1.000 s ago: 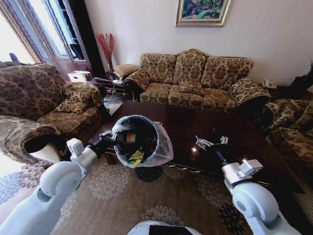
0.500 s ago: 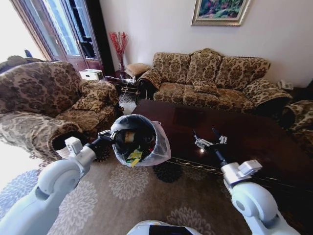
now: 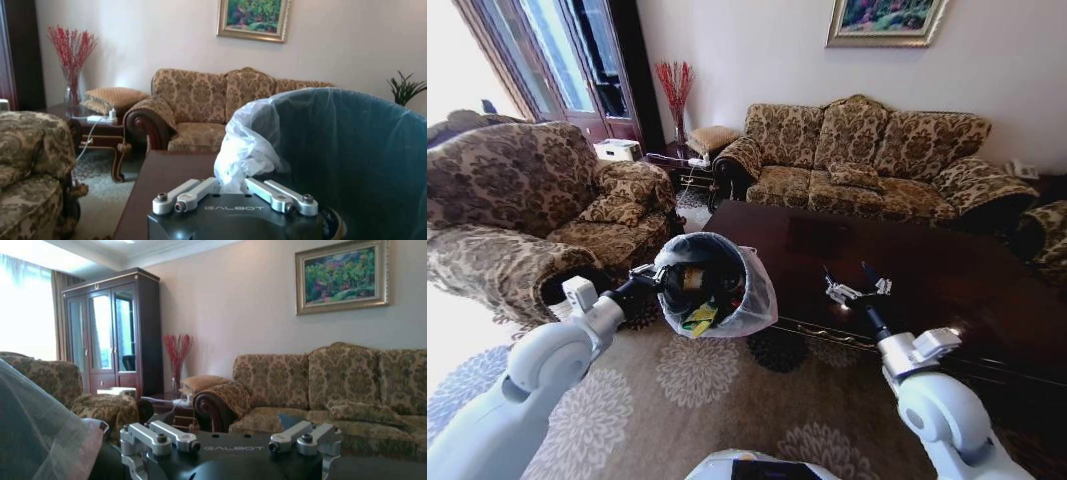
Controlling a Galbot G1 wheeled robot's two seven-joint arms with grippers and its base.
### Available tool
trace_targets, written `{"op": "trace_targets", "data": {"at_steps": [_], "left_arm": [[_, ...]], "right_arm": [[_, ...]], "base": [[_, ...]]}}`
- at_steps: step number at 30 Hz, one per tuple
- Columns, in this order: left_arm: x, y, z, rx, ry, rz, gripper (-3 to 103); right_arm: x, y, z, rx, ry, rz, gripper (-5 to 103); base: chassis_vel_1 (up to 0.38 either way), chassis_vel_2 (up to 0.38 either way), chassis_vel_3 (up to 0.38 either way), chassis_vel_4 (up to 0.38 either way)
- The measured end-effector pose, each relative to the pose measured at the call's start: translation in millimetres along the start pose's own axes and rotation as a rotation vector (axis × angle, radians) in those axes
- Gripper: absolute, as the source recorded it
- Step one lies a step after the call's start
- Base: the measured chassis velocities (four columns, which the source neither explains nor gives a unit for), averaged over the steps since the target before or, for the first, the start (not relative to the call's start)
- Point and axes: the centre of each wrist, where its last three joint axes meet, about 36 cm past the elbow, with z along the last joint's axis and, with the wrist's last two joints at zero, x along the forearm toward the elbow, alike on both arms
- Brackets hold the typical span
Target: Move to the front of the table and place the trash on the table into the trash bin.
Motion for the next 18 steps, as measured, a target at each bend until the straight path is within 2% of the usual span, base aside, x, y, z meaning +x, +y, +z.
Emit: {"op": "trace_targets", "data": {"at_steps": [7, 18], "left_arm": [[-0.7, -0.4, 0.9, 0.003, 0.003, 0.003, 2], [-2.7, -4.7, 6.8, 0.007, 0.018, 0.008, 2]], "right_arm": [[0.0, 0.4, 0.2, 0.001, 0.004, -0.005, 100], [-1.0, -1.3, 1.7, -0.003, -0.004, -0.022, 100]], "base": [[0.126, -0.076, -0.119, 0.103], [0.170, -0.194, -0.182, 0.198]]}}
